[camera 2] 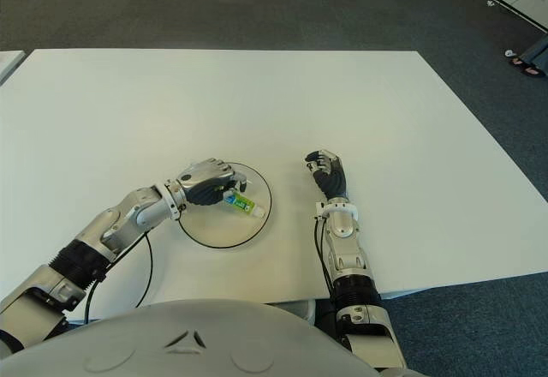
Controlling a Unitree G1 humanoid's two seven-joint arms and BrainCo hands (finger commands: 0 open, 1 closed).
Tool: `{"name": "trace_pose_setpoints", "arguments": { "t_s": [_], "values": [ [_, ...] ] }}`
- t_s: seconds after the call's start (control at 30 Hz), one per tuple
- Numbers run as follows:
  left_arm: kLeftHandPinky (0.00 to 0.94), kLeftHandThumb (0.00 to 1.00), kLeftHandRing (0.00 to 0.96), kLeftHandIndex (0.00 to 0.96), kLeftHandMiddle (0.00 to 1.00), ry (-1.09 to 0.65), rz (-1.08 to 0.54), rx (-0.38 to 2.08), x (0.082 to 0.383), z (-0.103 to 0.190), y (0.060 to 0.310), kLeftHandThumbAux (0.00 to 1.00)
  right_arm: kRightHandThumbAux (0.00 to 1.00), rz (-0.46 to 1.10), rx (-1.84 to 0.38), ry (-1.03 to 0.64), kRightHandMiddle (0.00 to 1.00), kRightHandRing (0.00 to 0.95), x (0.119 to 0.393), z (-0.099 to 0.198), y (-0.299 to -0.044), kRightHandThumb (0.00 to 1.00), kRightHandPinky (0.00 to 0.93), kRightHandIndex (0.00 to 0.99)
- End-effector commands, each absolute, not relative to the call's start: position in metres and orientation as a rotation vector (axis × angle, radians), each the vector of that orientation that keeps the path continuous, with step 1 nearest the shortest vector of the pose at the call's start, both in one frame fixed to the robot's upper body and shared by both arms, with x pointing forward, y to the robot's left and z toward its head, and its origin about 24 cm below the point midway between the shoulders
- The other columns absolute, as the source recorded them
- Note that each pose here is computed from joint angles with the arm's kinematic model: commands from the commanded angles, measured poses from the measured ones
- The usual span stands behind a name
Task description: Put the toothpaste on the table into the plate.
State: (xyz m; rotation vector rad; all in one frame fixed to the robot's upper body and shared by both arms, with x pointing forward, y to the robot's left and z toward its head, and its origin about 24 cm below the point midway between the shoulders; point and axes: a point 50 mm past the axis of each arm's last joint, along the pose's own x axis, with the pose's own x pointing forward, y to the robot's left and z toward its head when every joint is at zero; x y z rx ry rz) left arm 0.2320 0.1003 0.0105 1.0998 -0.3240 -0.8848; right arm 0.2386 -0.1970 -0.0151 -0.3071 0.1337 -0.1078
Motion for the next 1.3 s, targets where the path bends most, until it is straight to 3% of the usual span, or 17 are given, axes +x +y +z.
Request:
{"name": "trace_pose_setpoints", "arguments": {
  "t_s": [0.03,0.83,1.17,1.3],
  "values": [
    [0.771,0.713,0.791,0.436,0.792,-0.291,-0.937,1.141,0.234,-0.002,0.097,0.713,0.733,-0.11,-0.311,0.155,0.452,0.436,0.236,-0.018,-0.198,0.712,0.429,0.419],
    [0.72,0.71,0.746,0.434,0.757,-0.158,-0.941,1.152,0.235,-0.033,0.106,0.717,0.732,-0.101,-0.31,0.151,0.457,0.442,0.235,-0.019,-0.201,0.712,0.442,0.42],
    [0.709,0.705,0.725,0.433,0.727,-0.339,-0.888,1.1,0.228,-0.004,0.106,0.715,0.732,-0.101,-0.319,0.147,0.454,0.443,0.236,-0.019,-0.201,0.711,0.443,0.42],
    [0.599,0.698,0.617,0.426,0.613,-0.388,-0.85,1.073,0.227,0.003,0.106,0.714,0.733,-0.099,-0.318,0.149,0.455,0.443,0.236,-0.019,-0.201,0.711,0.439,0.419]
  ]
}}
